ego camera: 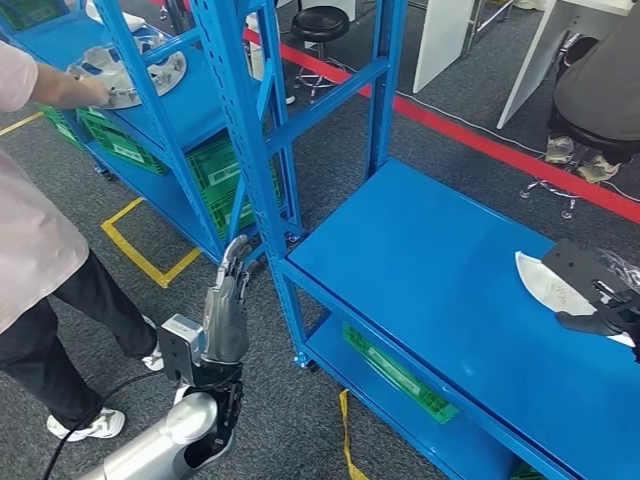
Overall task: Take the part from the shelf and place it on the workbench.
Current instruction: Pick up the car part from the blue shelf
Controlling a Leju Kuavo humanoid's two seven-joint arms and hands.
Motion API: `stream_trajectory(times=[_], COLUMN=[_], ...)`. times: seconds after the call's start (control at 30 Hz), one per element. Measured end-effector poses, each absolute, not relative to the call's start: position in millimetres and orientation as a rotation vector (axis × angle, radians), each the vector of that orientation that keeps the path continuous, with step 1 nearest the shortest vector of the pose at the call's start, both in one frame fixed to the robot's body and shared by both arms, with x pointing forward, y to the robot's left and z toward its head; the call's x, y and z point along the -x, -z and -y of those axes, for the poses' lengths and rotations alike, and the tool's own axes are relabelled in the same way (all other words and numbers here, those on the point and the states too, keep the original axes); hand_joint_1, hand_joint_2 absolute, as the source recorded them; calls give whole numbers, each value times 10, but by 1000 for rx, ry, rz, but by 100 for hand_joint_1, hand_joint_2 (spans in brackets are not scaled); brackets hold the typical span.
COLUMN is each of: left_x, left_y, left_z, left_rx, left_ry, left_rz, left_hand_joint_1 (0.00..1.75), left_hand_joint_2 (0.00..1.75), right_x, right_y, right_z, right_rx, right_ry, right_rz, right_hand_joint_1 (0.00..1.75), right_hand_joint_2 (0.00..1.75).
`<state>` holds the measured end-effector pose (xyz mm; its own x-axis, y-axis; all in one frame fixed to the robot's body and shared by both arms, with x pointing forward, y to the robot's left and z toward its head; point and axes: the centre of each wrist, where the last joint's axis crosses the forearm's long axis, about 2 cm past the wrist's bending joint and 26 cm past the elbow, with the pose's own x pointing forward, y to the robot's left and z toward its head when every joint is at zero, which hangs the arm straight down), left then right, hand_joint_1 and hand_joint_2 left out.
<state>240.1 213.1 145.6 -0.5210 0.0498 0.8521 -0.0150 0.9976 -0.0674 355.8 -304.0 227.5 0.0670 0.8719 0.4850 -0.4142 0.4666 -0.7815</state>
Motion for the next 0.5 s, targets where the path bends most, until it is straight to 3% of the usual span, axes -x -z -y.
stream_trajectory(times=[0.5], left_x=[-2406], left_y=[-1480], left_z=[-2129], left_rx=[30], left_ry=[-78], left_rz=[2115], left_hand_joint_1=[0], left_hand_joint_2=[0], right_x=[-3565], right_y=[-2129], right_z=[3031], right_rx=[509], right_ry=[-1134], right_rz=[1019], right_hand_joint_1=[0], right_hand_joint_2=[175])
